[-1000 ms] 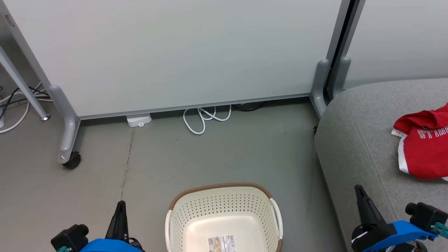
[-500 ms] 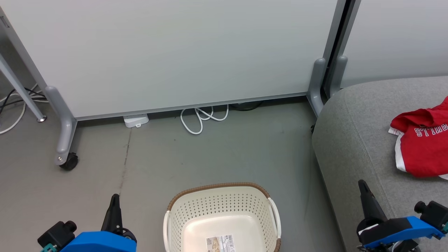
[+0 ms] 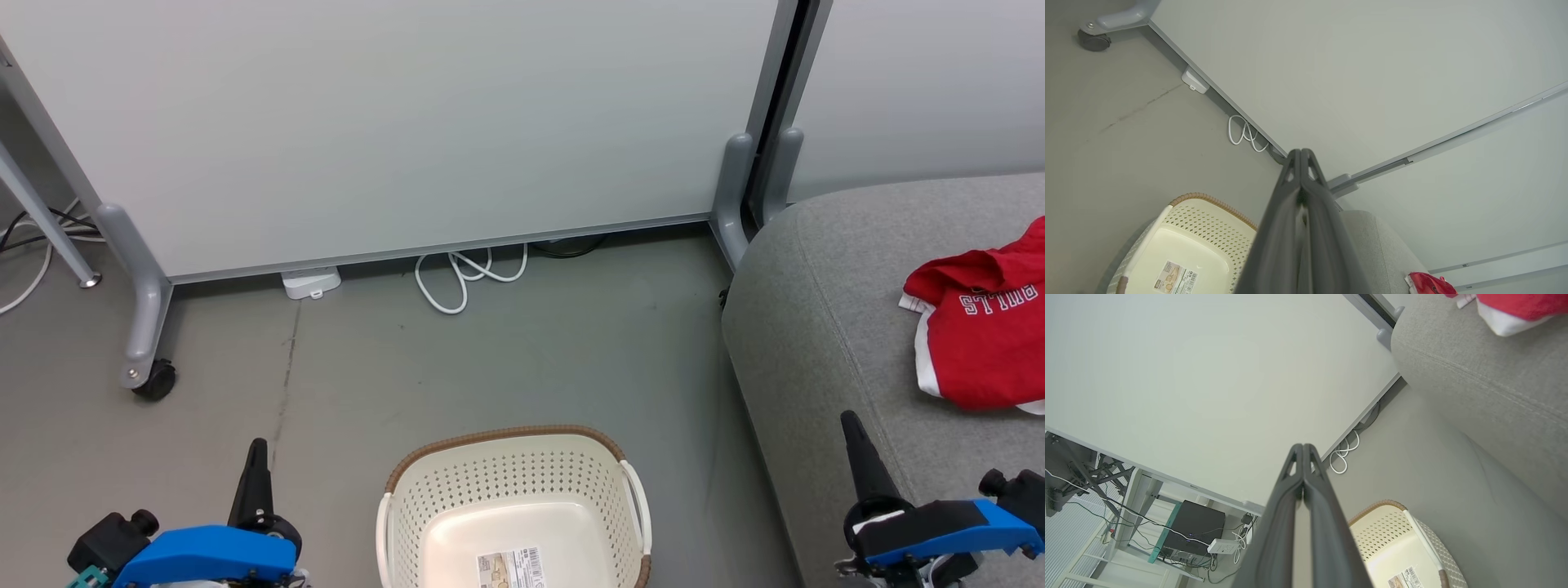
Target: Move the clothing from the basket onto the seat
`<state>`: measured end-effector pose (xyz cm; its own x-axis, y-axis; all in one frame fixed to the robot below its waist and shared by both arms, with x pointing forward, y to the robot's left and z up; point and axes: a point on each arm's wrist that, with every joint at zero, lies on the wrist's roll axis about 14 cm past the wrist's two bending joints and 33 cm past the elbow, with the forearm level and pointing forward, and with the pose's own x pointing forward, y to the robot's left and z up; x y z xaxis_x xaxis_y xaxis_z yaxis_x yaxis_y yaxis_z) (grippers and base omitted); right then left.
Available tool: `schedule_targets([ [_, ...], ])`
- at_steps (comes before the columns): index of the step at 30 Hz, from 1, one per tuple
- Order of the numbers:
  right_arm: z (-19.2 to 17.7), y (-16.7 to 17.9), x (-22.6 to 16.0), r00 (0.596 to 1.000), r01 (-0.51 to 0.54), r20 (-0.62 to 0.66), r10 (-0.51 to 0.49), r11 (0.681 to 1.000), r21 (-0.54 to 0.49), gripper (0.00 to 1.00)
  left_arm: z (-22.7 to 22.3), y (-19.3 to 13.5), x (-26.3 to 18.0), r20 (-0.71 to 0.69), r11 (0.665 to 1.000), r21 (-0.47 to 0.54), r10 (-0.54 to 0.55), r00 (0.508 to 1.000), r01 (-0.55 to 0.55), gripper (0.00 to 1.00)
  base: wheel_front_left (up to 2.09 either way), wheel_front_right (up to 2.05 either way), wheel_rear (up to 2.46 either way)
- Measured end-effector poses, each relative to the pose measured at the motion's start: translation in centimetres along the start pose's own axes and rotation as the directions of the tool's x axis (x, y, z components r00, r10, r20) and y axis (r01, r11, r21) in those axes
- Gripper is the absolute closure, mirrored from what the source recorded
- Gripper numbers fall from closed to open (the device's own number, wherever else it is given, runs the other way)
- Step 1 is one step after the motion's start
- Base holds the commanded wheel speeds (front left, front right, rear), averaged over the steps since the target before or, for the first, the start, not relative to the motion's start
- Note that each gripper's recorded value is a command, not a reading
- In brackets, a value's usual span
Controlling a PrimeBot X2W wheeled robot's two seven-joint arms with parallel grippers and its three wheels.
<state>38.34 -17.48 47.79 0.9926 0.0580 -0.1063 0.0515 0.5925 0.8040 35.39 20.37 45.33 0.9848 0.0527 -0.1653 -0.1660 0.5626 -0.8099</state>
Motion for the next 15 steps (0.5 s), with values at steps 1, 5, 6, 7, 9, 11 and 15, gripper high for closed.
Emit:
schedule_targets([
  [1, 0.0, 0.0, 0.0, 1.000, 0.000, 0.000, 0.000, 1.000, 0.011, 1.00, 0.1, -0.1, 0.1, 0.001, 1.000, -0.011, -0.002, 1.000, 0.002, 1.00, 0.00, 0.00, 0.00],
  [5, 0.2, 0.0, 0.0, 1.000, -0.001, 0.006, 0.001, 0.998, 0.057, 1.00, 0.2, -0.4, 0.2, 0.001, 0.998, -0.054, -0.009, 1.000, 0.010, 1.00, 0.00, 0.00, 0.00],
  [6, 0.3, 0.0, 0.0, 1.000, -0.003, 0.009, 0.002, 0.997, 0.078, 1.00, 0.3, -0.5, 0.3, 0.003, 0.997, -0.075, -0.012, 1.000, 0.013, 1.00, 0.00, 0.00, 0.00],
  [7, 0.4, 0.0, 0.0, 1.000, -0.003, 0.012, 0.002, 0.996, 0.088, 1.00, 0.3, -0.5, 0.3, 0.004, 0.996, -0.085, -0.013, 1.000, 0.014, 1.00, 0.00, 0.00, 0.00],
  [9, 0.5, 0.1, 0.0, 1.000, -0.004, 0.013, 0.003, 0.994, 0.111, 1.00, 0.4, -0.6, 0.4, 0.003, 0.994, -0.105, -0.015, 1.000, 0.015, 1.00, 0.00, 0.00, 0.00],
  [11, 0.6, 0.1, 0.1, 1.000, -0.007, 0.017, 0.005, 0.991, 0.132, 1.00, 0.5, -0.7, 0.5, 0.004, 0.992, -0.126, -0.018, 1.000, 0.018, 1.00, 0.00, 0.00, 0.00],
  [15, 0.8, 0.2, 0.1, 1.000, -0.011, 0.021, 0.008, 0.985, 0.173, 1.00, 0.8, -1.1, 0.7, 0.010, 0.986, -0.164, -0.029, 1.000, 0.031, 1.00, 0.00, 0.00, 0.00],
])
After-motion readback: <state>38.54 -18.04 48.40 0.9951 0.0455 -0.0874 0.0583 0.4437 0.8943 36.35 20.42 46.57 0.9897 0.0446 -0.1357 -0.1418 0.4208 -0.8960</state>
